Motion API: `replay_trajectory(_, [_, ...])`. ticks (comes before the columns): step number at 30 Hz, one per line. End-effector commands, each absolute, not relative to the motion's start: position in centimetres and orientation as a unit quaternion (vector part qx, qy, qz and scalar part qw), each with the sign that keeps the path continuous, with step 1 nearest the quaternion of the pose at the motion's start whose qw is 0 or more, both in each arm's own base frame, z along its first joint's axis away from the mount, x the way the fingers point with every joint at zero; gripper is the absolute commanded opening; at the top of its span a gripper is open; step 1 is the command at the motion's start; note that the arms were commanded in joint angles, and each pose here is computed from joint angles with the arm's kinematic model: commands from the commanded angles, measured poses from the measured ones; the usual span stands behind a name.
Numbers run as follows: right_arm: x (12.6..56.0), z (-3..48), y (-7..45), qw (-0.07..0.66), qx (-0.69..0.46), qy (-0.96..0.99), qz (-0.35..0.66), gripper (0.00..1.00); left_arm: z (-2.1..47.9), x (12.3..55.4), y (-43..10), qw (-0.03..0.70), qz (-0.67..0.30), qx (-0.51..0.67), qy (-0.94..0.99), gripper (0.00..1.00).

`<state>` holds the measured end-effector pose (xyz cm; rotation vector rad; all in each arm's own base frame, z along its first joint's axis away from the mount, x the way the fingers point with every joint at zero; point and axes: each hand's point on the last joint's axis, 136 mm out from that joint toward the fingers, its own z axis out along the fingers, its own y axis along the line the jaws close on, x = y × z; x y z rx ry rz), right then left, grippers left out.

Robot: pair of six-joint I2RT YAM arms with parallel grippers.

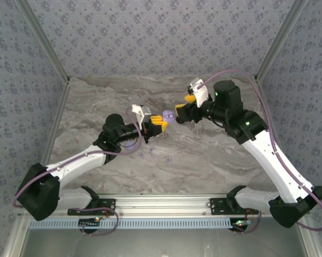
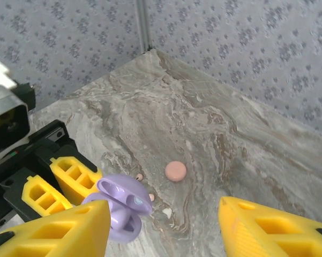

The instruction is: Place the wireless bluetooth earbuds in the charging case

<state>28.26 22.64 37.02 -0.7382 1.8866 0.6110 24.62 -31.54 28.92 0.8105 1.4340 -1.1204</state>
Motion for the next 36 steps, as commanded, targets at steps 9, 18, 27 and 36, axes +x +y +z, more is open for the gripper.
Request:
replay_trajectory(9, [27.5, 36.5, 23.2, 0.409, -0.233, 0.81, 0.351, 0.71, 33.0, 25.1, -30.0, 0.635, -0.436, 0.318, 0.552, 0.0])
replay_trajectory(18, [27.6, 44.3, 23.0, 0.417, -0.208, 0.782, 0.414, 0.9, 39.3, 26.3, -30.1, 0.709, -0.41, 0.309, 0.484, 0.0])
replay_trajectory(27, [27.4, 47.6, 23.3, 0.421, -0.234, 0.772, 0.415, 0.88, 43.8, 25.8, -31.2, 0.736, -0.425, 0.321, 0.417, 0.0])
replay_trajectory(36, [26.4, 48.2, 24.2, 0.399, -0.264, 0.77, 0.422, 0.83, 44.8, 24.0, -32.5, 0.732, -0.446, 0.333, 0.394, 0.0])
